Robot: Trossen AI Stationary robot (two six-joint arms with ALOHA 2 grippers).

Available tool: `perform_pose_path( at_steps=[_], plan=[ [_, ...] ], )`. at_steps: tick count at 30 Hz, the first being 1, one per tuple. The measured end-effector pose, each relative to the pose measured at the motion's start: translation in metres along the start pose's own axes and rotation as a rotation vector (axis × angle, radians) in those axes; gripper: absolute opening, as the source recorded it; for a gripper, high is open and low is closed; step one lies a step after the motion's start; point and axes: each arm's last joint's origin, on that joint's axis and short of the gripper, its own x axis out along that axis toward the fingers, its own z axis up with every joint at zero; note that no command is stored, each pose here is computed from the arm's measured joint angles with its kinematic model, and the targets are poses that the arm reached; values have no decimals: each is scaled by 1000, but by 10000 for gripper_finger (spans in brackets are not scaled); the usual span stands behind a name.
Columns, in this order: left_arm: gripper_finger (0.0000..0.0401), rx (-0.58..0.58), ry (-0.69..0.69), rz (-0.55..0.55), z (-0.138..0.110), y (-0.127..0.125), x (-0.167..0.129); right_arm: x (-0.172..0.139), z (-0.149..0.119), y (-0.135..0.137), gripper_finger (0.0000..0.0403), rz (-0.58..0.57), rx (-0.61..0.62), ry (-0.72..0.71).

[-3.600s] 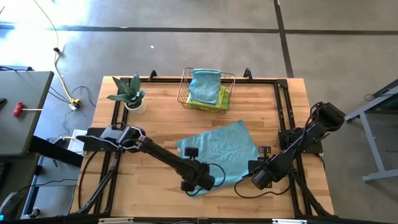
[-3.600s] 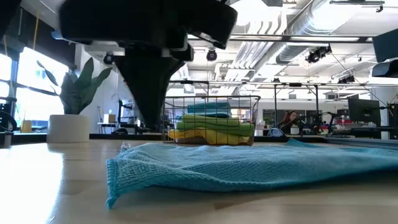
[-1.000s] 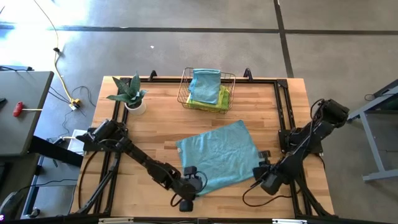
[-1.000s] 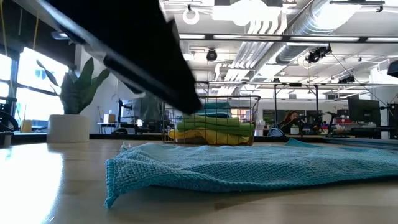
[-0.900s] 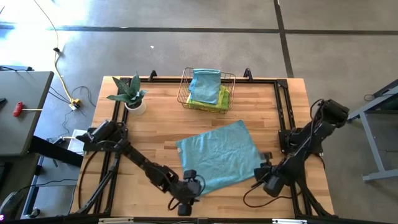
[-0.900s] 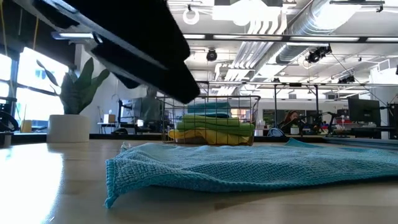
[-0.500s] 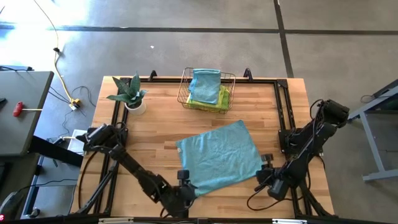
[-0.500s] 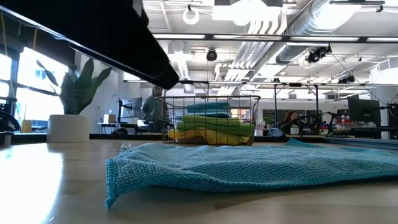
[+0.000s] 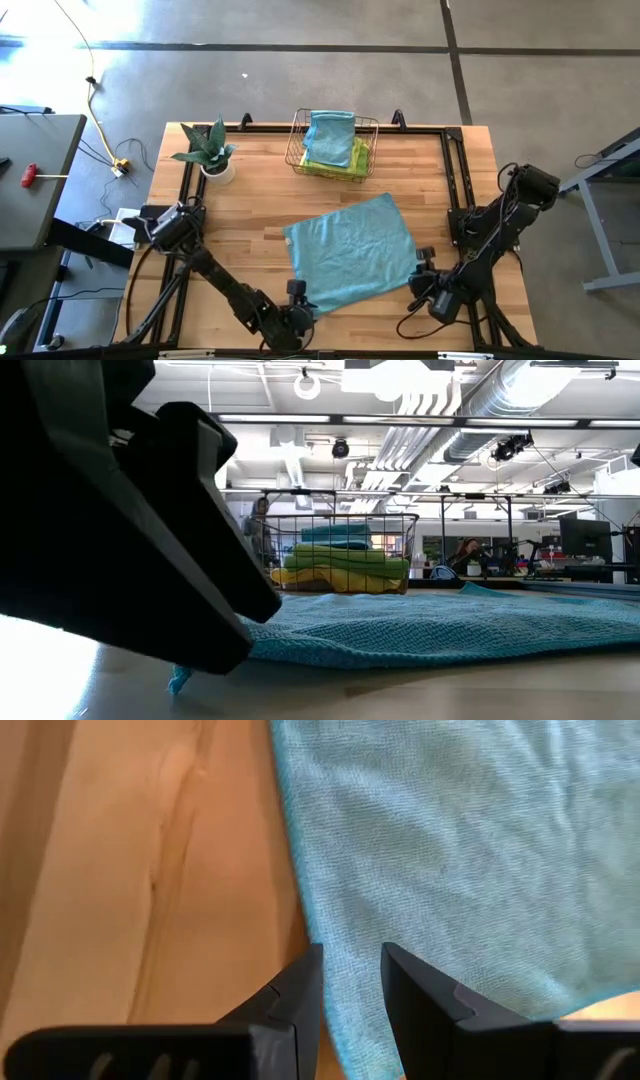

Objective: Fold microfiber towels
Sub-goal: Fold the blue microfiber towel

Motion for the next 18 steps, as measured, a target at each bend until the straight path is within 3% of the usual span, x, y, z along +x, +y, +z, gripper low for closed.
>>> perform_pose_path(
  at_steps=[5, 11, 18],
  plan=[
    [168, -15, 24, 23, -7, 0, 5, 1, 0, -1, 94, -23, 1, -8],
    [161, -142, 73, 43, -12, 2, 8, 1, 1, -1, 94, -35, 7, -32],
    [70, -171, 78, 27, -11, 2, 7, 3, -1, -2, 94, -39, 20, -31]
  ],
)
